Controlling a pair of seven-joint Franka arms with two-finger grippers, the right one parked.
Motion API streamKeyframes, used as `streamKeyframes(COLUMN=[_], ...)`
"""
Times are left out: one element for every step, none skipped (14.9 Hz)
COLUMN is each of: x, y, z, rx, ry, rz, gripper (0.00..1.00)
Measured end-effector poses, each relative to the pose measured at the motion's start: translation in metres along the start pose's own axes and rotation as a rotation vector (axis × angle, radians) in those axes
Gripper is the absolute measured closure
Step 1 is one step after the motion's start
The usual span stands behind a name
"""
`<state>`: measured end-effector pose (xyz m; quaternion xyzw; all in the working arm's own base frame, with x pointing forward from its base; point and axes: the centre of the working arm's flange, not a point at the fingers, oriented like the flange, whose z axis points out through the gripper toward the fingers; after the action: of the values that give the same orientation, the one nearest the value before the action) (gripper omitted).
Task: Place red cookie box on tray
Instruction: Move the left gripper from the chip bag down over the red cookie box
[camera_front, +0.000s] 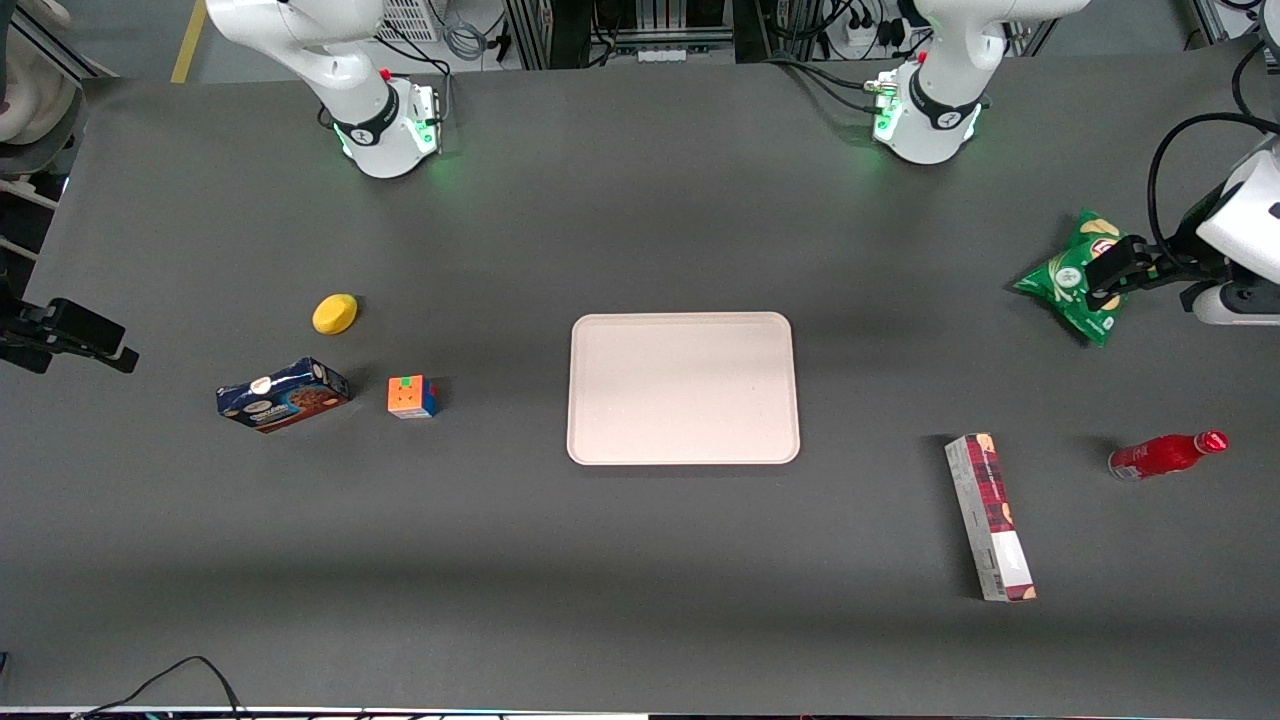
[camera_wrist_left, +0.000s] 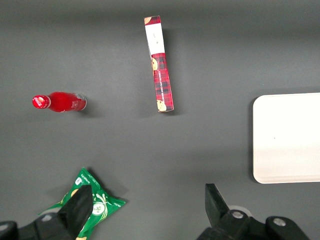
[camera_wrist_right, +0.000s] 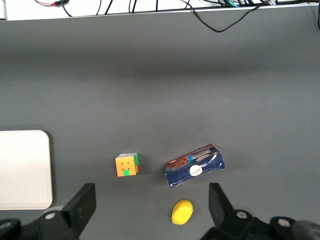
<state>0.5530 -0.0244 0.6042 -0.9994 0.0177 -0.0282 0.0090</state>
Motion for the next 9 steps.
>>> streamKeyframes(x=[0.0, 0.0, 0.0, 0.0, 0.001, 0.002, 0.004, 0.006, 0.01], y=[0.0, 0.0, 0.0, 0.0, 0.0, 0.001, 0.001, 0.002, 0.005], z=[0.0, 0.0, 0.001, 0.001, 0.002, 0.004, 0.008, 0.015, 0.025], rx=[0.0, 0.0, 0.0, 0.0, 0.0, -0.001, -0.001, -0.002, -0.002], ry=[0.0, -0.001, -0.001, -0.002, -0.003, -0.007, -0.015, -0.027, -0.043], rz=[0.0, 0.0, 0.0, 0.0, 0.0, 0.0, 0.001, 0.004, 0.008], gripper=[0.0, 0.0, 0.0, 0.0, 0.0, 0.0, 0.0, 0.0, 0.0])
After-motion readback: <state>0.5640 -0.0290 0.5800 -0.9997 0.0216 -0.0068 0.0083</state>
